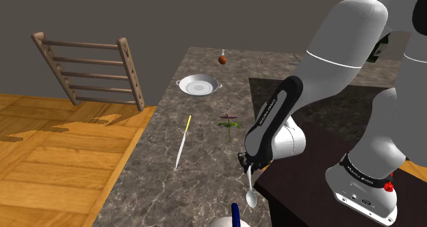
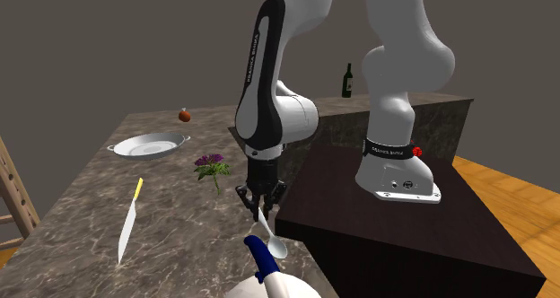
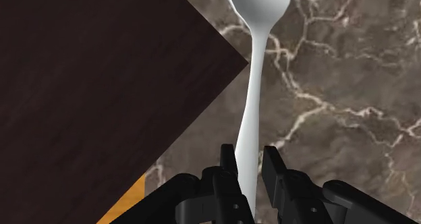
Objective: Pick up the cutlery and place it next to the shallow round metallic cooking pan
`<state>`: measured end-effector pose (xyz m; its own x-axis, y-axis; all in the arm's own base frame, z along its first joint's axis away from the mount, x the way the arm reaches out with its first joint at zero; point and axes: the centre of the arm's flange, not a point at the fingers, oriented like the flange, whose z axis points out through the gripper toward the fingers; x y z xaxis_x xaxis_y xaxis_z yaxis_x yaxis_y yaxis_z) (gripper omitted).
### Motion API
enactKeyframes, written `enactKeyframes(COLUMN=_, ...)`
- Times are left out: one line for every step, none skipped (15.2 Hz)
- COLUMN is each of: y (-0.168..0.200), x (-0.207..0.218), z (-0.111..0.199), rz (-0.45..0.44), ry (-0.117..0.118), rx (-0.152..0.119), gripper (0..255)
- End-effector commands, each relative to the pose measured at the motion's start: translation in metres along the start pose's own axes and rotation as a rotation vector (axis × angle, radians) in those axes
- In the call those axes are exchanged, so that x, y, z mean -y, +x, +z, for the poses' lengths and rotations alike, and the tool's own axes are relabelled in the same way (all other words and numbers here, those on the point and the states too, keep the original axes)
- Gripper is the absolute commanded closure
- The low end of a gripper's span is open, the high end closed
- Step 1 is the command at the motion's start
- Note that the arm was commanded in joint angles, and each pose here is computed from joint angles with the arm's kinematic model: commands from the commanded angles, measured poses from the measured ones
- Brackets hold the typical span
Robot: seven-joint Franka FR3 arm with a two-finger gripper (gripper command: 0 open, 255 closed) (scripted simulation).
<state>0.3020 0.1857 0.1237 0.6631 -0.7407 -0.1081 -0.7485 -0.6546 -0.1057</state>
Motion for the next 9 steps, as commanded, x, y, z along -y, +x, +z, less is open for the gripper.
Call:
enactKeyframes(y=0.0, x=0.0, z=0.0, rz=0.0, ry=0.0, rx=0.0, gripper=255)
enactKeyframes(y=0.0, x=0.0, z=0.0, rz=0.0, ry=0.0, rx=0.0, gripper=255)
enactKeyframes(y=0.0, x=0.0, z=0.0, rz=0.0, ry=0.0, rx=0.0, gripper=255)
enactKeyframes(y=-0.001, x=0.0, z=-0.005, rz=0.0, ry=0.0, rx=0.0, gripper=255)
enactKeyframes(y=-0.001, x=0.001, z=-0.011, rz=0.0, ry=0.0, rx=0.0, gripper=255)
enactKeyframes(y=-0.002, x=0.001, z=-0.016, rz=0.0, ry=0.0, rx=0.0, gripper=255)
enactKeyframes(y=-0.002, x=0.002, z=-0.021, rz=0.0, ry=0.0, rx=0.0, gripper=255)
enactKeyframes(y=-0.003, x=0.003, z=-0.026, rz=0.0, ry=0.0, rx=0.0, gripper=255)
enactKeyframes(y=-0.003, x=0.003, z=-0.031, rz=0.0, ry=0.0, rx=0.0, gripper=255)
